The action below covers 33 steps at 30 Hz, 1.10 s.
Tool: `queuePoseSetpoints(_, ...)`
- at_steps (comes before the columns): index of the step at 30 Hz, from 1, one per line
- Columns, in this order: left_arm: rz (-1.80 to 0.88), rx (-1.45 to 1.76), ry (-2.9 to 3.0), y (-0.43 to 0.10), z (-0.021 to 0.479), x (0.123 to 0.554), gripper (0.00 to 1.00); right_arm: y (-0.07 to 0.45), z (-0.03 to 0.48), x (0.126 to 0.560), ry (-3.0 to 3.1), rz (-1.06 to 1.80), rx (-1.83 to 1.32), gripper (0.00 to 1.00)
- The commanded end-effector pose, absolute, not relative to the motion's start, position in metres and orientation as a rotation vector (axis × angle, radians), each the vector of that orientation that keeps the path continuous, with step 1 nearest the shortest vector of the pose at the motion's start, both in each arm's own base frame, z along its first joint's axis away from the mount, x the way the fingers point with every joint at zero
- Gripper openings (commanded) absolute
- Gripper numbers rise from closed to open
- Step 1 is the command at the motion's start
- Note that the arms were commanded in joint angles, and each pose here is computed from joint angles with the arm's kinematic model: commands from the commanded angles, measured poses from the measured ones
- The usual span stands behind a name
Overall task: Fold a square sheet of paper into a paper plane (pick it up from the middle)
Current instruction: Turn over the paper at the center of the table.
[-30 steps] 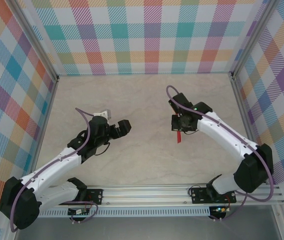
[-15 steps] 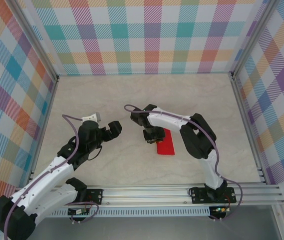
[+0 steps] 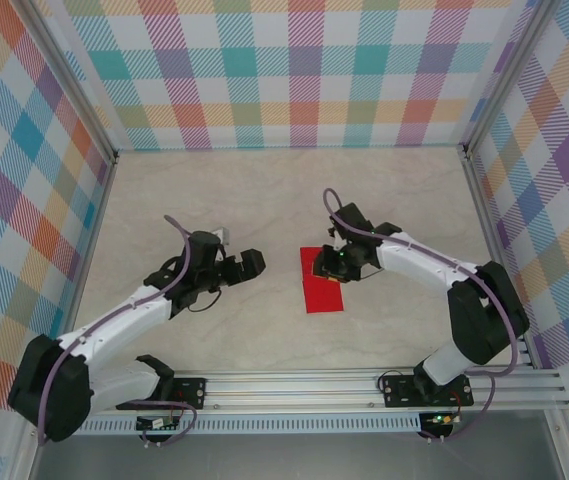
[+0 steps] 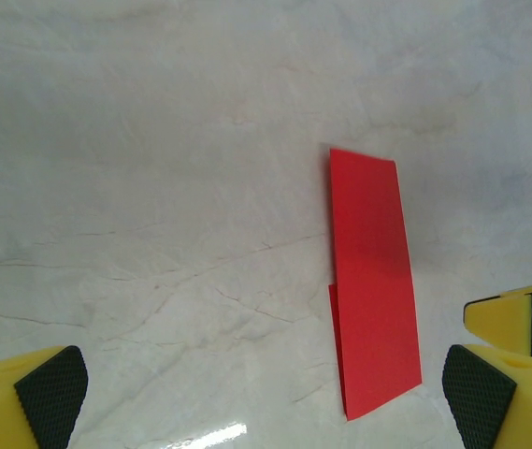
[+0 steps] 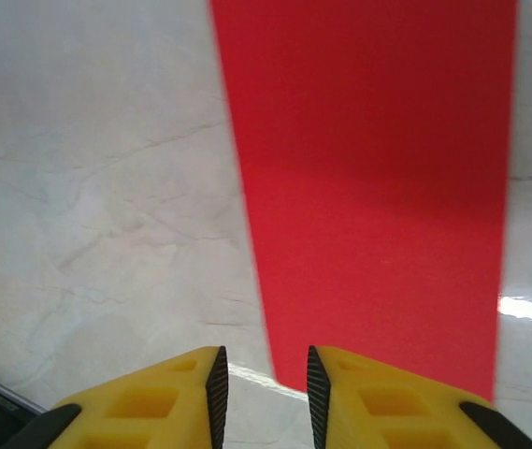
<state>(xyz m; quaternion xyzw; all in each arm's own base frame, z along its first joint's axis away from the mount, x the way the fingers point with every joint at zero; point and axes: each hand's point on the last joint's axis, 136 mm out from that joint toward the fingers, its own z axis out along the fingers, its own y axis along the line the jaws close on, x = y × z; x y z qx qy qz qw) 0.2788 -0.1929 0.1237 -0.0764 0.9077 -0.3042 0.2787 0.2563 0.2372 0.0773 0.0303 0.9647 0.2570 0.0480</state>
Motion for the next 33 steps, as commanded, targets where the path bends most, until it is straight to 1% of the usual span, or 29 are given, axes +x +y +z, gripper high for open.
queuePoseSetpoints(1, -0.95, -0.136, 2.404, -0.219, 0.142, 0.29, 1.0, 0.26, 0.077, 0.25, 2.898, 1.027, 0.011, 0.27)
queuePoseSetpoints(6, -0.939, -0.112, 2.47, -0.233, 0.128, 0.294, 1.0, 0.264, 0.046, 0.246, 2.954, 1.053, 0.086, 0.18)
queuePoseSetpoints(10, -0.937, -0.098, 2.504, -0.242, 0.121, 0.294, 0.97, 0.269, 0.028, 0.248, 2.964, 1.097, 0.185, 0.18)
queuePoseSetpoints(12, -0.933, -0.093, 2.517, -0.245, 0.119, 0.296, 0.96, 0.267, 0.018, 0.248, 2.983, 1.054, 0.257, 0.18)
queuePoseSetpoints(17, -0.925, -0.079, 2.564, -0.255, 0.11, 0.299, 0.88, 0.264, 0.007, 0.25, 2.972, 1.011, 0.398, 0.19)
queuePoseSetpoints(19, -0.932, -0.066, 2.58, -0.261, 0.105, 0.3, 0.82, 0.27, 0.01, 0.251, 2.953, 1.048, 0.412, 0.19)
queuePoseSetpoints(22, -0.945, -0.043, 2.605, -0.272, 0.1, 0.302, 0.66, 0.273, 0.019, 0.253, 2.934, 1.065, 0.381, 0.2)
queuePoseSetpoints(26, -0.94, -0.001, 2.648, -0.287, 0.091, 0.303, 0.46, 0.255, 0.045, 0.254, 2.876, 0.965, 0.312, 0.25)
queuePoseSetpoints(29, -0.936, 0.027, 2.683, -0.299, 0.082, 0.305, 0.38, 0.231, 0.057, 0.252, 2.841, 0.887, 0.324, 0.31)
queuePoseSetpoints(31, -0.945, 0.049, 2.701, -0.308, 0.077, 0.307, 0.31, 0.212, 0.057, 0.25, 2.835, 0.853, 0.359, 0.33)
queuePoseSetpoints(33, -0.95, 0.075, 2.724, -0.318, 0.071, 0.308, 0.27, 0.2, 0.055, 0.248, 2.827, 0.882, 0.405, 0.34)
